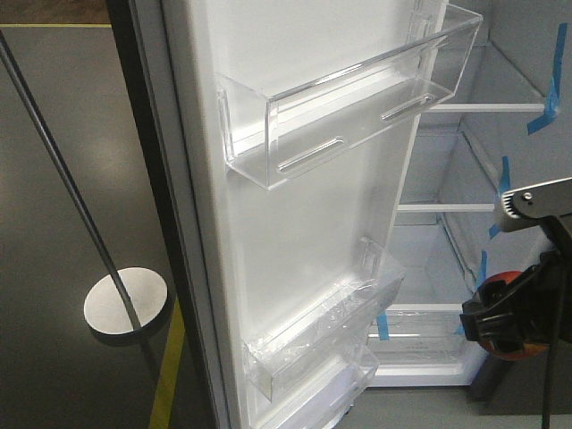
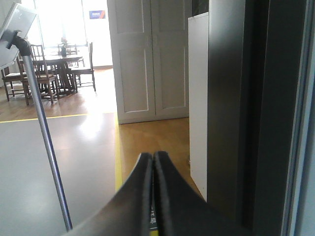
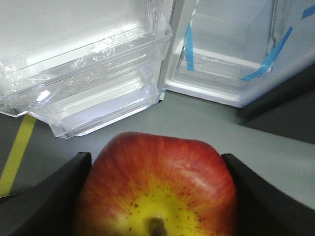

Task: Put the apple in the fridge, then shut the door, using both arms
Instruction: 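Raise the right gripper with the apple above the upper door shelf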

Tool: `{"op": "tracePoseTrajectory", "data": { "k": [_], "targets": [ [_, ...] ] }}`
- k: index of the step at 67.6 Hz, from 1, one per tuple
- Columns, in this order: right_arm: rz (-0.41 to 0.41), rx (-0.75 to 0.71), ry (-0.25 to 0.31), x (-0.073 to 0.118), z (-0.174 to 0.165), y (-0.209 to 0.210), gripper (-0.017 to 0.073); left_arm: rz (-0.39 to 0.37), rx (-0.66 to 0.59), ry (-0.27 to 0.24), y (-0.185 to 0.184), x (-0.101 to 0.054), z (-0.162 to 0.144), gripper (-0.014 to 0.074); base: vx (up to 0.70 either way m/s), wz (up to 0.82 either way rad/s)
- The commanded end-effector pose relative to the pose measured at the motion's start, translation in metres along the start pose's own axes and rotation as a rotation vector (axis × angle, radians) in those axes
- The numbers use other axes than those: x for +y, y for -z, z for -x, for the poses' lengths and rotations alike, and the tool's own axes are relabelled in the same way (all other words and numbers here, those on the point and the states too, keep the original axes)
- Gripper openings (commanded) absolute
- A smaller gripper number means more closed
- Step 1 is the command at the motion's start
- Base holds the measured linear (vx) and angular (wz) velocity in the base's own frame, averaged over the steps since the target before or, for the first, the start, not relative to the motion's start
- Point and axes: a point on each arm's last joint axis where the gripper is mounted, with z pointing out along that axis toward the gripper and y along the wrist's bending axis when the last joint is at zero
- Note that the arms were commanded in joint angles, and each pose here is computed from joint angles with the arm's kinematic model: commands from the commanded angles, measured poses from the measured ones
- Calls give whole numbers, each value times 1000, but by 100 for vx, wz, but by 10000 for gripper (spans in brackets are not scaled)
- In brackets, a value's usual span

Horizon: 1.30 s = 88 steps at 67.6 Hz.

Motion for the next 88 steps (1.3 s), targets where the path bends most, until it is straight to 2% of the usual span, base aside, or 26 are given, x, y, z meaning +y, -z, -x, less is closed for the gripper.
{"op": "tracePoseTrajectory", "data": {
  "k": [1,7,12,30,44,55,62,73,88],
  "targets": [
    [111,-140,-8,-5,23,20,239,-5,-72,6,1,0,3,-6,0,0],
    [192,-207,-2,-6,39,40,239,-5,-72,6,1,0,3,-6,0,0],
    [224,-269,30,-6,51,59,241,-5,-72,6,1,0,3,-6,0,0],
    [232,-481,99,-4,86,123,244,-5,-72,6,1,0,3,-6,0,0],
    [327,-574,164,4,118,152,244,-5,-72,6,1,0,3,-6,0,0],
    [376,-617,204,7,146,158,244,-5,-72,6,1,0,3,-6,0,0],
    [391,-638,208,7,164,156,244,-5,-72,6,1,0,3,-6,0,0],
    [379,-683,222,4,191,151,244,-5,-72,6,1,0,3,-6,0,0],
    [347,-729,204,-2,225,126,244,-5,-72,6,1,0,3,-6,0,0]
  ]
}}
